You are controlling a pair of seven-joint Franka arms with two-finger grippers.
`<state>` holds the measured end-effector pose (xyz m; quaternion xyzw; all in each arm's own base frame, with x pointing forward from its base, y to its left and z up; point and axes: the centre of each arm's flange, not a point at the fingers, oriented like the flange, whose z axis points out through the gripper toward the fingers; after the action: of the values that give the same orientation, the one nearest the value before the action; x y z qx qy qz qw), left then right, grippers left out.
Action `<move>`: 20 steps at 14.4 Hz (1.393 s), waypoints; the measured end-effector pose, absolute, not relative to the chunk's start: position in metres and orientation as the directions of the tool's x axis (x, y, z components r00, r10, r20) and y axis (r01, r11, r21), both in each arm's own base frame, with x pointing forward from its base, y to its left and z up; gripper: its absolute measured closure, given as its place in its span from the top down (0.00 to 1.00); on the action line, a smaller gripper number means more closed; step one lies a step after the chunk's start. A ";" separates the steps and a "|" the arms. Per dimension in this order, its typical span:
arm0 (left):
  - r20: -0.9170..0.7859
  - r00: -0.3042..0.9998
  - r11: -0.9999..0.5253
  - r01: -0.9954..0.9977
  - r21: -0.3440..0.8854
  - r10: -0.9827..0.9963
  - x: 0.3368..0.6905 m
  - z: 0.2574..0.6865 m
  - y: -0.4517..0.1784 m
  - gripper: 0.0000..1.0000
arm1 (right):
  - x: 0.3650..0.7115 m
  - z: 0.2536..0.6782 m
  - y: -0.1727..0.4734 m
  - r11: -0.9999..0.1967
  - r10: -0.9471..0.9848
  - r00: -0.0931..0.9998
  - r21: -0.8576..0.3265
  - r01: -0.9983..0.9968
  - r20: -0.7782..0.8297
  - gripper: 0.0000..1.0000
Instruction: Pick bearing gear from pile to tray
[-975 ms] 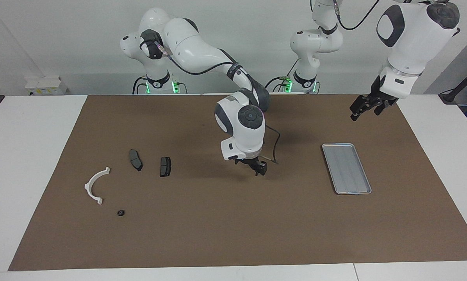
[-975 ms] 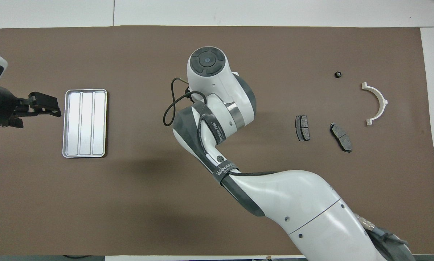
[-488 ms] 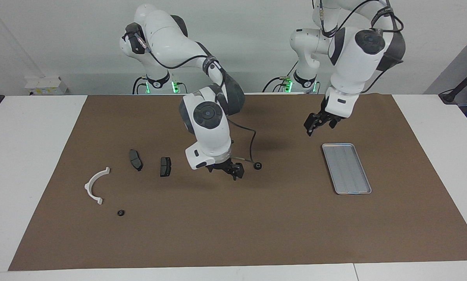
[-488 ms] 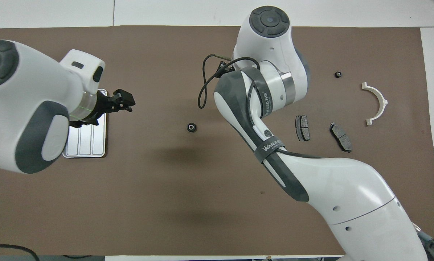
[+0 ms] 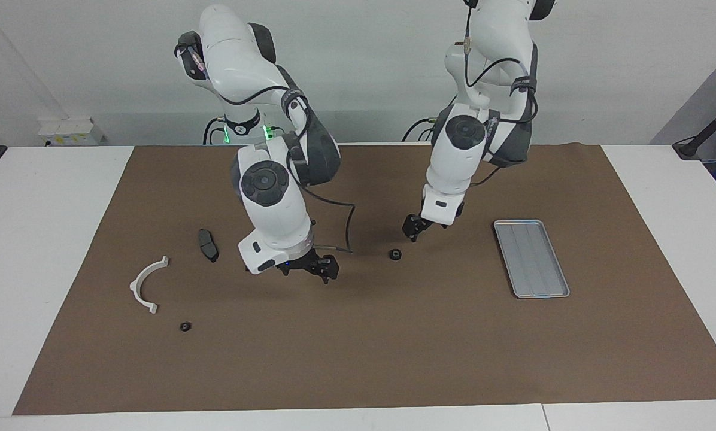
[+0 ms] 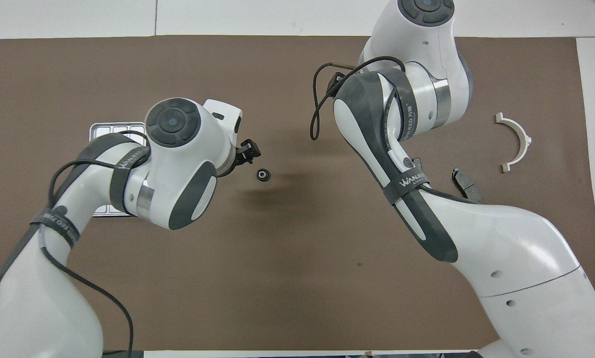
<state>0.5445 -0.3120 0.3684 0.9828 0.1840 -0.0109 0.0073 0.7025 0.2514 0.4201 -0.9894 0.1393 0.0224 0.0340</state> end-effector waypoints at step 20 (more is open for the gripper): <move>0.015 0.906 -0.905 0.423 0.039 0.424 0.541 0.291 -0.346 0.81 | 0.739 0.406 0.114 -0.991 -0.111 0.993 -0.068 -0.113 -0.035 1.00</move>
<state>0.5408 -0.3464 0.2914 0.9759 0.2171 0.0115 0.0176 0.7391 0.1143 0.4064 -0.9977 0.0560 0.0158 0.0348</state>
